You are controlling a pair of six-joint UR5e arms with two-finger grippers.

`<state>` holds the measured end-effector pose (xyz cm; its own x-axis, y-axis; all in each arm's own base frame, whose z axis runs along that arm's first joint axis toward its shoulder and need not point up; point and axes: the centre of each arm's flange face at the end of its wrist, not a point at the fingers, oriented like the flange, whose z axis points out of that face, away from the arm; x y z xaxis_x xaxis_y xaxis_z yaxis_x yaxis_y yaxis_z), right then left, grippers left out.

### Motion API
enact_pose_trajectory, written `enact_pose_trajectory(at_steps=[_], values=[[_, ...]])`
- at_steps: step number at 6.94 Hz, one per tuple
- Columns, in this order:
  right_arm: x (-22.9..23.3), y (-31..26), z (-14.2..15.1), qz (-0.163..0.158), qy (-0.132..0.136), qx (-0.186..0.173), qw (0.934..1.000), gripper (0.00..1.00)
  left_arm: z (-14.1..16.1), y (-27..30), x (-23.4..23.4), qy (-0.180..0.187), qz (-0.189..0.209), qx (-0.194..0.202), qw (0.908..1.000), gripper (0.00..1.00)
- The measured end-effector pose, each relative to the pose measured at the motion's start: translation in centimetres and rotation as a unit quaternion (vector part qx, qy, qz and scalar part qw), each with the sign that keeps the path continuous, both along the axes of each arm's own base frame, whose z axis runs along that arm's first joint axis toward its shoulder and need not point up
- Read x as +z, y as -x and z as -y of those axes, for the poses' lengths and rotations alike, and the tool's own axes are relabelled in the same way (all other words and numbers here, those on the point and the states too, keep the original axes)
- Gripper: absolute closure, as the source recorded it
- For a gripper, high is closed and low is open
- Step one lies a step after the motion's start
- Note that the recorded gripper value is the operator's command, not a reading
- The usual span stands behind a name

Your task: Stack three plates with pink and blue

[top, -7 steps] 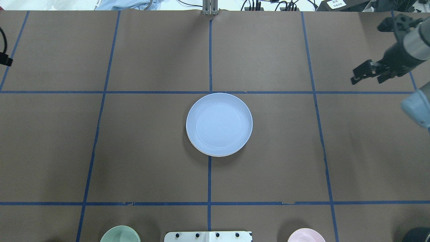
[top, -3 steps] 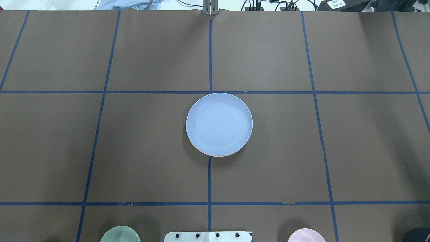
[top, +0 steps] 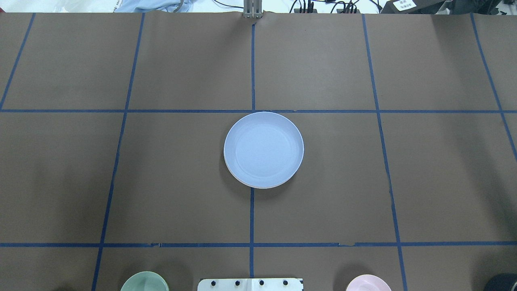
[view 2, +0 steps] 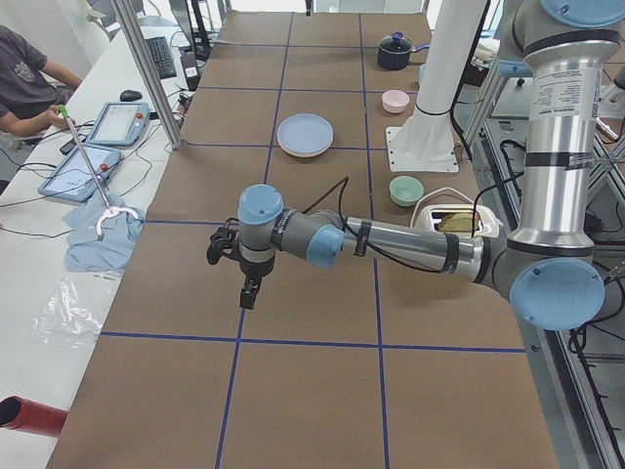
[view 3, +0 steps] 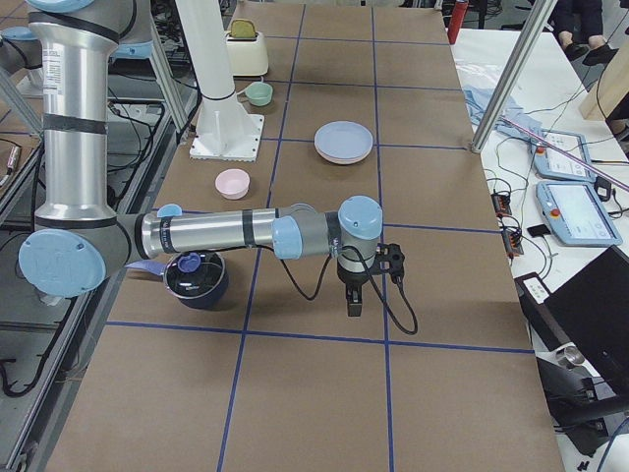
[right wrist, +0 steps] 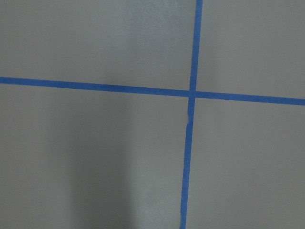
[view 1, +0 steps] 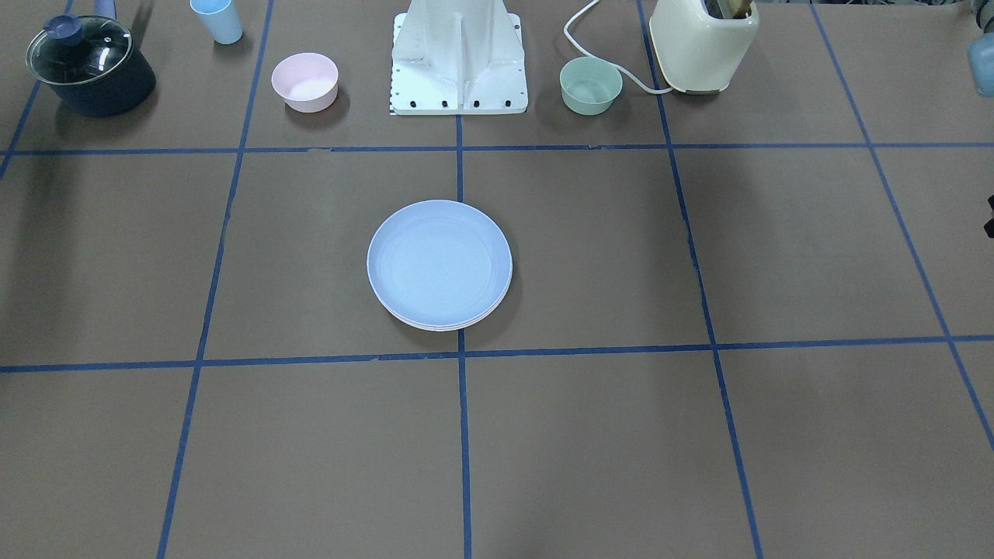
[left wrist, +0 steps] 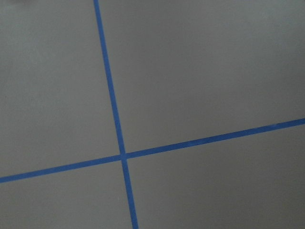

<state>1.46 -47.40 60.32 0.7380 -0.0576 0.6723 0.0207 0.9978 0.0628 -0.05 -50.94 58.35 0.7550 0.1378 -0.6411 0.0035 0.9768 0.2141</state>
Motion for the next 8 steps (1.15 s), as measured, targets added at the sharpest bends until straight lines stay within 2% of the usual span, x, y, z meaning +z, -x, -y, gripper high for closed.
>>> enact_pose_trajectory(at_steps=[3,4,6,8], values=[[0.9,0.0,-0.3,0.002,0.016,0.003,0.9999,0.00,-0.5,4.3,4.5,0.015,0.015,0.016,0.9996,0.00],[1.1,0.0,-0.5,0.003,0.020,0.003,0.9998,0.00,-1.1,6.0,5.6,0.010,0.020,0.032,0.9992,0.00],[1.3,-0.1,-0.8,0.004,0.024,0.004,0.9997,0.00,-1.9,7.3,6.2,0.006,0.023,0.049,0.9985,0.00],[1.7,-0.2,-1.3,0.006,0.028,0.005,0.9996,0.00,-1.8,7.4,5.8,0.006,0.021,0.045,0.9987,0.00]])
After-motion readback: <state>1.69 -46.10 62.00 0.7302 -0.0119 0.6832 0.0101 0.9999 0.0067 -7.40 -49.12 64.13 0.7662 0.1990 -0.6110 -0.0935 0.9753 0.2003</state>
